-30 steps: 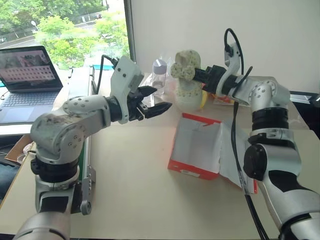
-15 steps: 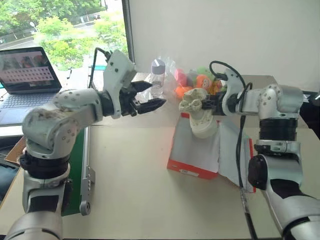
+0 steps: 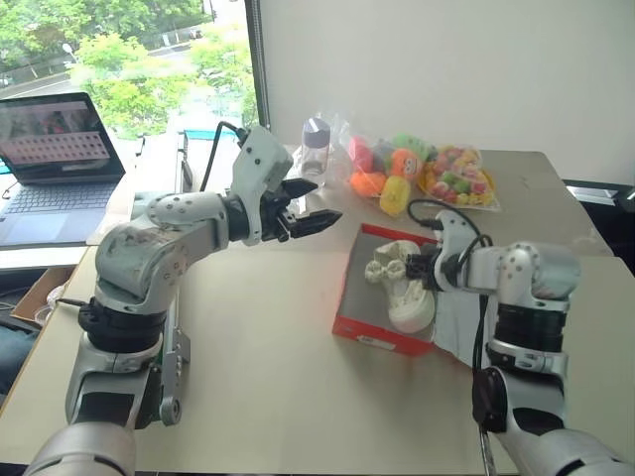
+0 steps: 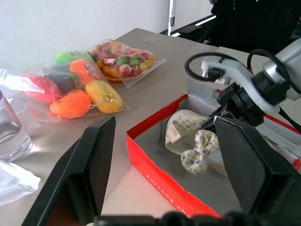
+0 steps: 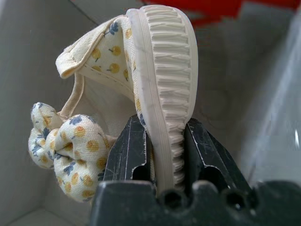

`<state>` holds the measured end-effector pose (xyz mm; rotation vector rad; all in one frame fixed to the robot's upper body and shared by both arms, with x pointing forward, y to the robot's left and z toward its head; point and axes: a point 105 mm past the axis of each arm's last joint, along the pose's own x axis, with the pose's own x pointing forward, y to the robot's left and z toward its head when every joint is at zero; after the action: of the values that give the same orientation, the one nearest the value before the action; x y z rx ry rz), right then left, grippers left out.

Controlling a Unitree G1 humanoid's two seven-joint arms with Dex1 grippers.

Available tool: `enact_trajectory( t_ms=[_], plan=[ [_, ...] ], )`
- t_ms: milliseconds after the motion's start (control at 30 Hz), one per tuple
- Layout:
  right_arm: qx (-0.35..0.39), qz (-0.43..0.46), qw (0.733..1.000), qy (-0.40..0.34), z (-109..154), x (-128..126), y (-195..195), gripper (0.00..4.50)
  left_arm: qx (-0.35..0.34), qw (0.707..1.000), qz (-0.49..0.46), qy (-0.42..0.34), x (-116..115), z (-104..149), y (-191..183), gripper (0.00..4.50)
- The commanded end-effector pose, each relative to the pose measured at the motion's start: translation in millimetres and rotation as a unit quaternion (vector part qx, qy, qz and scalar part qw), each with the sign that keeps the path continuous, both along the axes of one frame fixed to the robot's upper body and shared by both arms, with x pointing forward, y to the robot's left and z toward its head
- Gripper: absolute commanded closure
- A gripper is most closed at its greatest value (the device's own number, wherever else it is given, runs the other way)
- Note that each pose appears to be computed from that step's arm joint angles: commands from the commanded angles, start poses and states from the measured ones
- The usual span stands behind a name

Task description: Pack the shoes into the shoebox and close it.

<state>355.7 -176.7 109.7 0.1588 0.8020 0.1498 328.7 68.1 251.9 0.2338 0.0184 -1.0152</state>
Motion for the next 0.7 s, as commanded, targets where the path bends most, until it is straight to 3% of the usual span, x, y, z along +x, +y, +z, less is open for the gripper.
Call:
enact_trajectory(
  t_ms=[33,300,700],
  plan=[
    [-0.051,-0.005,0.998,-0.046,17,2,-10,3.90,-0.004,0.999,-0.012,-0.036,-3,17,-6,0.96],
    [-0.178,0.032,0.981,-0.071,22,2,-32,3.90,-0.007,0.999,-0.016,-0.036,-3,15,-12,0.96],
    [-0.231,0.097,0.963,-0.096,5,4,-25,3.90,-0.006,0.999,-0.013,-0.039,-5,18,-14,0.96]
  ],
)
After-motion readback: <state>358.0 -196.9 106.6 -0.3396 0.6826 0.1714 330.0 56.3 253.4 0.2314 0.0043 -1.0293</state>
